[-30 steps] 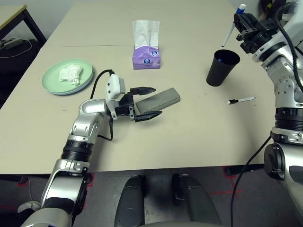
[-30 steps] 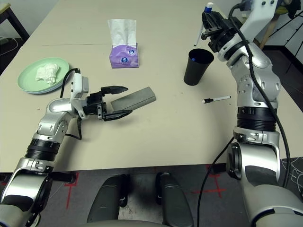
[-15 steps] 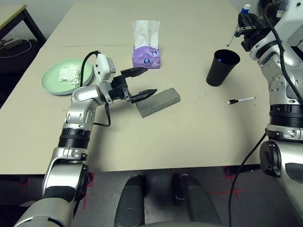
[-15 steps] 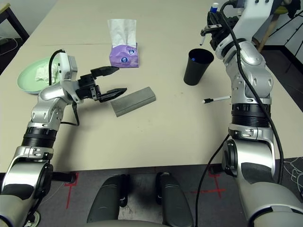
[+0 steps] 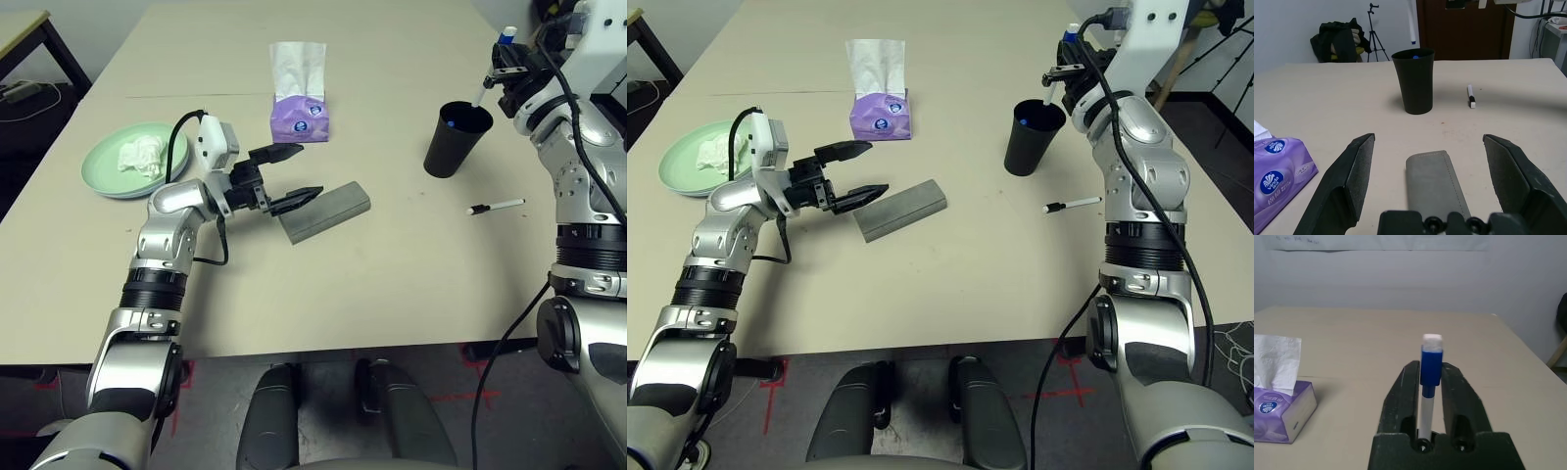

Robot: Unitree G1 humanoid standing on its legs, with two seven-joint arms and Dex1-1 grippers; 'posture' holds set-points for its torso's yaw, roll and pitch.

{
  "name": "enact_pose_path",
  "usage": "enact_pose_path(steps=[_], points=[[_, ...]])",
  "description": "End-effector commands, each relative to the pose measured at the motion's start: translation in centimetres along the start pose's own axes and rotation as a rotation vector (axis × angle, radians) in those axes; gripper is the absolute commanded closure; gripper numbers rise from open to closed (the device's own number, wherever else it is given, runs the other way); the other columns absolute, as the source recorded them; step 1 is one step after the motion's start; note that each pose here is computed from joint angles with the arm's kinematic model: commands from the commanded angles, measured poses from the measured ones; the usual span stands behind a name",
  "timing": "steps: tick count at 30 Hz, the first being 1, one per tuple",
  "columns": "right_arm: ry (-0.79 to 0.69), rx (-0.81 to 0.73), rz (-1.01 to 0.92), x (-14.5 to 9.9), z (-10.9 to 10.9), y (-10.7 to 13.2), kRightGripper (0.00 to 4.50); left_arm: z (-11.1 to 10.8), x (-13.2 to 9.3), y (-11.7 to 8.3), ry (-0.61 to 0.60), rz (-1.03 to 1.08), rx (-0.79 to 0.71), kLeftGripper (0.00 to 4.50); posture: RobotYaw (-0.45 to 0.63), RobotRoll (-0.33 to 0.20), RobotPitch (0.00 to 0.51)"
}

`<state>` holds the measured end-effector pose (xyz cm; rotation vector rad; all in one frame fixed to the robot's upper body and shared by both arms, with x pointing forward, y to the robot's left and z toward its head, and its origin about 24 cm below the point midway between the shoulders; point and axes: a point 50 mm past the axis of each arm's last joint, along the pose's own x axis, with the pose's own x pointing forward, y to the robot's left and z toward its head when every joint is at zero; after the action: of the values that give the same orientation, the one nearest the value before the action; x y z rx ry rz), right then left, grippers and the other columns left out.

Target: Organize and tidy the items on the table.

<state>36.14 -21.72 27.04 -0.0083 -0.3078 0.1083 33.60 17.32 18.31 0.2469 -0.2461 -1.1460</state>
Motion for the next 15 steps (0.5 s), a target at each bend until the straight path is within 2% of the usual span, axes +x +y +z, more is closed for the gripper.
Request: enact_pose_path(steps=[1, 6, 8, 12, 15], points=[[0.019, -0.015, -0.012, -0.3, -0.3, -0.3, 1.85, -0.4, -0.3, -0.1, 0.016, -0.002, -0.015, 0.00, 0.03, 0.000, 0.153], [0.008, -0.023, 0.001, -0.2, 0.0, -0.4, 0.03, -0.4, -0.3, -0.2, 0.006, 0.007, -0.024, 0.00, 0.03, 0.000, 0.154], [-0.006, -0.030, 0.031, -0.1, 0.3, -0.3, 0.03, -0.3, -0.3, -0.2, -0.005, 0.014, -0.030, 0.00, 0.03, 0.000, 0.155], [-0.039, -0.069, 0.315, -0.3, 1.2, 1.0, 0.03, -0.2, -0.1, -0.3, -0.028, 0.022, -0.045, 0.00, 0.04, 0.000, 0.159], [0.009, -0.124, 0.511, -1.0, 0.7, 1.1, 0.03, -0.2, -0.1, -0.5, -0.028, 0.028, -0.049, 0.00, 0.05, 0.000, 0.162]])
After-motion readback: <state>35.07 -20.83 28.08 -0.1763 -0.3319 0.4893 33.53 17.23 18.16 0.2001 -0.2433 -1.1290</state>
